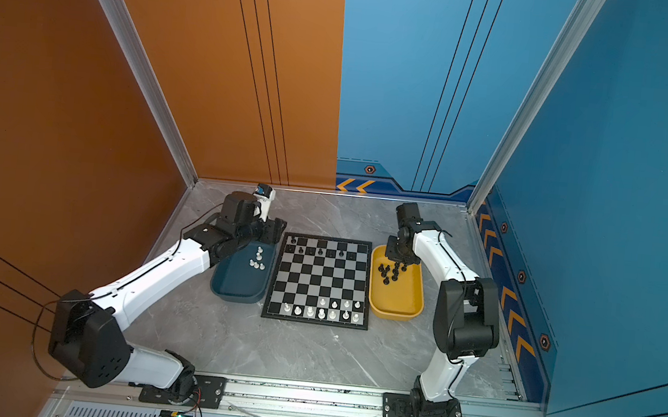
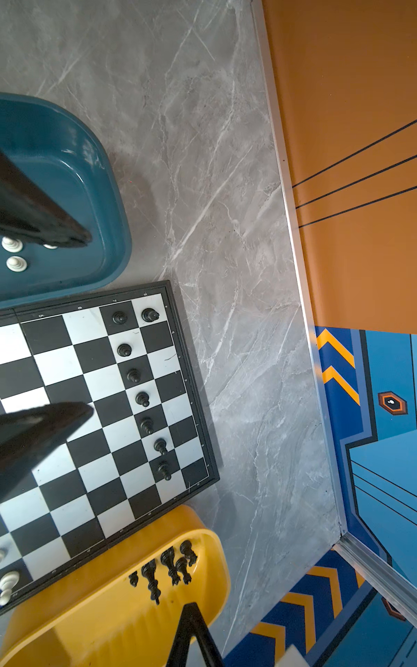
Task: Set up the chess pieces on the board
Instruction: 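Lower the right gripper into the yellow tray and close on a black piece, then lift the black piece up out of the yellow tray with the right gripper, then carry the black piece across the board toward the corner near the teal tray, then lower the black piece onto the square beside the corner piece and open, then raise the open right gripper and move it back over the yellow tray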
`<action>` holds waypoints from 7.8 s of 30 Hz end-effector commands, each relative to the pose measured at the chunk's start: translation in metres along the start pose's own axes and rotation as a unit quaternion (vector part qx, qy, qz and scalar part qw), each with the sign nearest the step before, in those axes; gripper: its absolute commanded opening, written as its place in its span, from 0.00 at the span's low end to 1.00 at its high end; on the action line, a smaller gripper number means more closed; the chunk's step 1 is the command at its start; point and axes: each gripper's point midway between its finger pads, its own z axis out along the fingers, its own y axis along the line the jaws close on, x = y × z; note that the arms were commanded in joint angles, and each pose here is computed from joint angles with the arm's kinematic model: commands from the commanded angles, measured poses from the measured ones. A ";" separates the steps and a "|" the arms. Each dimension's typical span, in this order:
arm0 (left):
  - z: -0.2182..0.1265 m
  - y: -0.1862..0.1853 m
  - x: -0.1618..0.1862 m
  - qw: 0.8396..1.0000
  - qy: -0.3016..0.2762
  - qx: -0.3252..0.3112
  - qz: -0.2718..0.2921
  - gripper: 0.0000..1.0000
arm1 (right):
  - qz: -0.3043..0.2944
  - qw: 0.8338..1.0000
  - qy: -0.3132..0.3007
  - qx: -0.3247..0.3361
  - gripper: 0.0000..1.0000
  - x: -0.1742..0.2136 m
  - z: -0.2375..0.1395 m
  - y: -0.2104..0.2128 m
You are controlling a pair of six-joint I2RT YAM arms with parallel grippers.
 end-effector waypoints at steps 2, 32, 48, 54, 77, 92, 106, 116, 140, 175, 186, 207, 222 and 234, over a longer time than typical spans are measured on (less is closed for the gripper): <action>-0.002 -0.002 -0.008 1.000 -0.006 0.000 0.000 0.70 | -0.016 0.999 0.028 0.020 0.26 0.004 0.013 -0.012; -0.004 -0.005 -0.013 1.000 -0.010 0.006 -0.003 0.69 | -0.001 1.000 0.027 0.010 0.31 -0.010 0.050 -0.023; -0.003 -0.005 -0.012 1.000 -0.007 0.003 -0.003 0.69 | 0.001 0.999 0.039 0.001 0.32 -0.013 0.066 -0.018; -0.002 -0.005 -0.012 1.000 -0.006 0.003 -0.003 0.69 | 0.004 0.999 0.046 -0.003 0.29 -0.009 0.069 -0.017; -0.004 -0.003 -0.008 1.000 -0.003 0.001 -0.001 0.69 | 0.012 0.998 0.063 -0.005 0.18 -0.004 0.076 -0.012; -0.004 -0.003 -0.007 1.000 -0.003 0.001 -0.001 0.69 | 0.006 0.999 0.046 0.009 0.00 -0.012 0.061 -0.013; -0.006 0.001 -0.003 1.000 -0.008 0.005 0.001 0.68 | -0.018 0.999 -0.020 0.033 0.00 -0.023 -0.020 -0.002; -0.015 0.014 0.006 1.000 -0.020 0.004 -0.014 0.69 | -0.086 0.994 -0.064 0.018 0.00 -0.019 -0.075 0.075; -0.038 0.054 0.025 0.998 -0.044 -0.023 -0.049 0.70 | -0.200 0.976 -0.037 -0.078 0.00 0.007 0.016 0.310; -0.029 0.066 0.030 0.997 -0.036 -0.024 -0.067 0.70 | -0.165 0.980 -0.077 -0.078 0.00 -0.010 0.070 0.327; -0.027 0.067 0.032 0.997 -0.034 -0.023 -0.070 0.70 | -0.165 0.981 -0.073 -0.071 0.00 -0.006 0.078 0.325; -0.025 0.067 0.034 0.997 -0.030 -0.020 -0.072 0.70 | -0.155 0.981 -0.065 -0.092 0.33 -0.007 0.077 0.328; -0.030 0.066 0.029 0.996 -0.039 -0.016 -0.076 0.69 | -0.147 0.972 -0.103 -0.149 0.45 -0.031 -0.002 0.339; -0.039 0.062 0.022 0.995 -0.051 -0.011 -0.082 0.70 | -0.095 0.972 -0.168 -0.136 0.43 -0.075 -0.102 0.239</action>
